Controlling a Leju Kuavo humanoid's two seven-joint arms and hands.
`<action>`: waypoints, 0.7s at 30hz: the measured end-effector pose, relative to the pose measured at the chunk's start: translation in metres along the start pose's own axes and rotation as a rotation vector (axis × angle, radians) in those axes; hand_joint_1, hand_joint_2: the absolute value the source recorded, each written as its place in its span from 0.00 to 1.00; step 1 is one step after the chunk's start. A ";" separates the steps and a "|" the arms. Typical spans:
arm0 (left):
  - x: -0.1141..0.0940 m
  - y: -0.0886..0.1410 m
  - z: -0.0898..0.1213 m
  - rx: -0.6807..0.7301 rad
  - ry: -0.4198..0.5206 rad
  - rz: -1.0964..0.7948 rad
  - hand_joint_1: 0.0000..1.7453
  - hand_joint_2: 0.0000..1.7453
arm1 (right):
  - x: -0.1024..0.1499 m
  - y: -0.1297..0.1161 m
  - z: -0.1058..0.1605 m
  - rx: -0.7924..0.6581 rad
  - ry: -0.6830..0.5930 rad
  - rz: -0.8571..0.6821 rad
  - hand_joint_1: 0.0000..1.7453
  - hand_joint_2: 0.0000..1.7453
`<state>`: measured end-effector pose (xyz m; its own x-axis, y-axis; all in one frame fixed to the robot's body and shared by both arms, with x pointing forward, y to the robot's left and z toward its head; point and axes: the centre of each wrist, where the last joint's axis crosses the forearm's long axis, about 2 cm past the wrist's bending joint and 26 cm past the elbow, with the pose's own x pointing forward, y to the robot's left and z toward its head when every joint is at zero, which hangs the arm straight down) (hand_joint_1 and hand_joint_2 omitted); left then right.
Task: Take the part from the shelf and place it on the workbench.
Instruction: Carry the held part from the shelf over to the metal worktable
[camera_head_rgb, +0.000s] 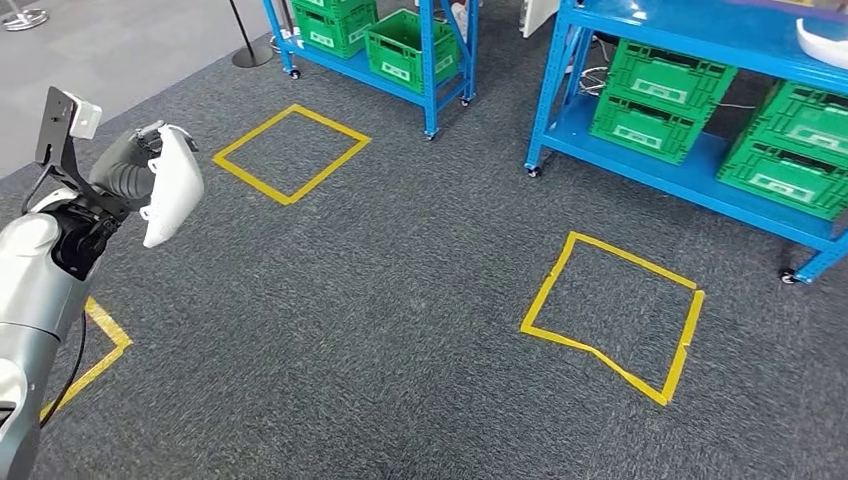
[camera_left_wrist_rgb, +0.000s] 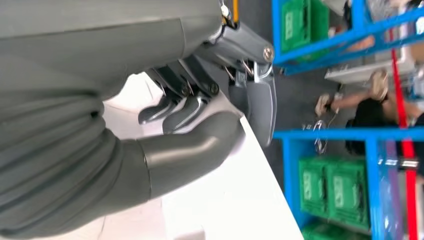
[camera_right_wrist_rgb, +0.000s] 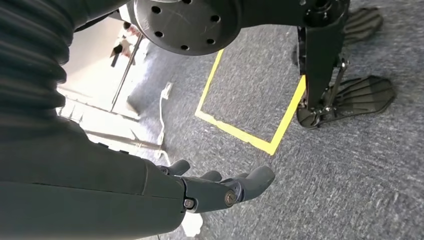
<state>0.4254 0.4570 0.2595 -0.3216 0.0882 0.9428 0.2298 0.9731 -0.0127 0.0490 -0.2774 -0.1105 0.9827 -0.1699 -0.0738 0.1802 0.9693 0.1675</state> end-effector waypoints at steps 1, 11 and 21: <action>-0.003 -0.001 0.003 -0.002 0.006 0.001 1.00 1.00 | 0.000 -0.001 0.000 0.000 0.000 -0.002 0.00 1.00; -0.002 -0.005 0.005 -0.008 -0.002 -0.012 1.00 1.00 | 0.003 -0.001 0.001 -0.001 -0.005 -0.005 0.00 1.00; -0.007 0.000 0.019 -0.003 -0.001 -0.006 1.00 1.00 | -0.002 -0.003 0.000 -0.006 0.002 0.002 0.00 1.00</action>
<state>0.4100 0.4605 0.2469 -0.3236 0.0829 0.9426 0.2306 0.9730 -0.0064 0.0461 -0.2794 -0.1109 0.9830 -0.1674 -0.0758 0.1778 0.9707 0.1615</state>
